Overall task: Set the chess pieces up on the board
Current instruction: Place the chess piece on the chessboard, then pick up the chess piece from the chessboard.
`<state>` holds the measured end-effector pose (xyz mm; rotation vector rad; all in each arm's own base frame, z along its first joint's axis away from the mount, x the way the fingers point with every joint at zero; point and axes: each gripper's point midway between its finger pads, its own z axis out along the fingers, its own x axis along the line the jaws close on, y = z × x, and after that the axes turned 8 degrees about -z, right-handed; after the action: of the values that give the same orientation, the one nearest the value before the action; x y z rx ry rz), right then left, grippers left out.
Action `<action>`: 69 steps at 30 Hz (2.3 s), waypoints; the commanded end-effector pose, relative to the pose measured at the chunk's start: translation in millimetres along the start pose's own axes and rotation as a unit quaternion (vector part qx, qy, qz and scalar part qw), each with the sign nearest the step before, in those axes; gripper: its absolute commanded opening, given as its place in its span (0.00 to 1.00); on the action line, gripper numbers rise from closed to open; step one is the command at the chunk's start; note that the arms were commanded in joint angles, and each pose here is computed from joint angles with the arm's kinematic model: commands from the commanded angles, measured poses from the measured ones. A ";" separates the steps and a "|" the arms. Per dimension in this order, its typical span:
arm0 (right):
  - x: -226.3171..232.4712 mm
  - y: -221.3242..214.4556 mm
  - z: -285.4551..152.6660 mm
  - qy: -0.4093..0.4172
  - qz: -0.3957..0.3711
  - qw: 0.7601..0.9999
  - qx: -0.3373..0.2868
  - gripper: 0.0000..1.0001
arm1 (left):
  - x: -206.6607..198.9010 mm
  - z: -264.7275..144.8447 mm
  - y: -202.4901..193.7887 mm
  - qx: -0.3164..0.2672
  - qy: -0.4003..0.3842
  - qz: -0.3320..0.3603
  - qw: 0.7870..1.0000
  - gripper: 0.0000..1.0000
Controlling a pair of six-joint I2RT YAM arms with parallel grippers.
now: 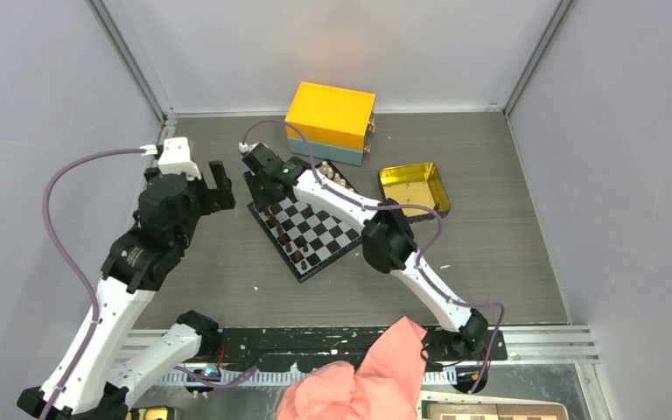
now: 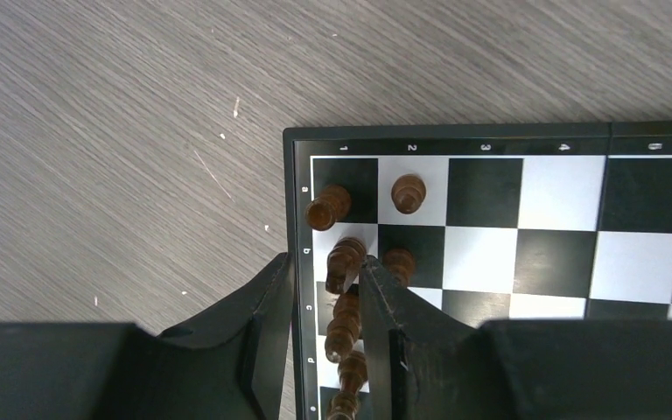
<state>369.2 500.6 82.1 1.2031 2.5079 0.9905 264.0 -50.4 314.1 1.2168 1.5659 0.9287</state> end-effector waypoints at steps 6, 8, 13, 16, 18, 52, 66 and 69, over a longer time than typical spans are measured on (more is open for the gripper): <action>-32.0 94.8 -106.8 -0.040 0.024 0.987 -0.152 0.39 | -19.1 -16.1 66.5 -0.070 -0.033 -0.021 0.997 0.94; -56.5 100.3 -121.9 -0.070 0.039 0.982 -0.168 0.40 | -32.1 -7.6 64.7 -0.057 -0.052 -0.024 0.997 0.94; -141.4 97.7 -167.5 -0.172 0.095 0.960 -0.199 0.40 | -73.0 22.9 45.5 0.000 -0.114 -0.017 0.993 0.93; -196.1 77.5 -192.4 -0.234 0.141 0.940 -0.204 0.41 | -95.3 46.1 16.7 0.058 -0.143 -0.008 0.988 0.93; -229.0 58.5 -206.3 -0.264 0.178 0.926 -0.203 0.41 | -107.6 59.6 -5.0 0.094 -0.158 0.000 0.983 0.92; -334.0 -61.2 -239.0 -0.357 0.288 0.872 -0.170 0.41 | -162.2 180.2 -216.6 0.299 -0.165 0.149 0.928 0.58; -336.0 -64.7 -233.6 -0.358 0.290 0.872 -0.165 0.41 | -164.1 200.0 -227.8 0.304 -0.149 0.159 0.927 0.46; -336.2 -65.7 -232.2 -0.359 0.289 0.872 -0.162 0.41 | -159.5 198.0 -229.0 0.310 -0.139 0.162 0.926 0.45</action>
<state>439.3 106.7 155.7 1.8294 1.4588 0.7178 387.4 -248.2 57.5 2.0512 1.5240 0.3605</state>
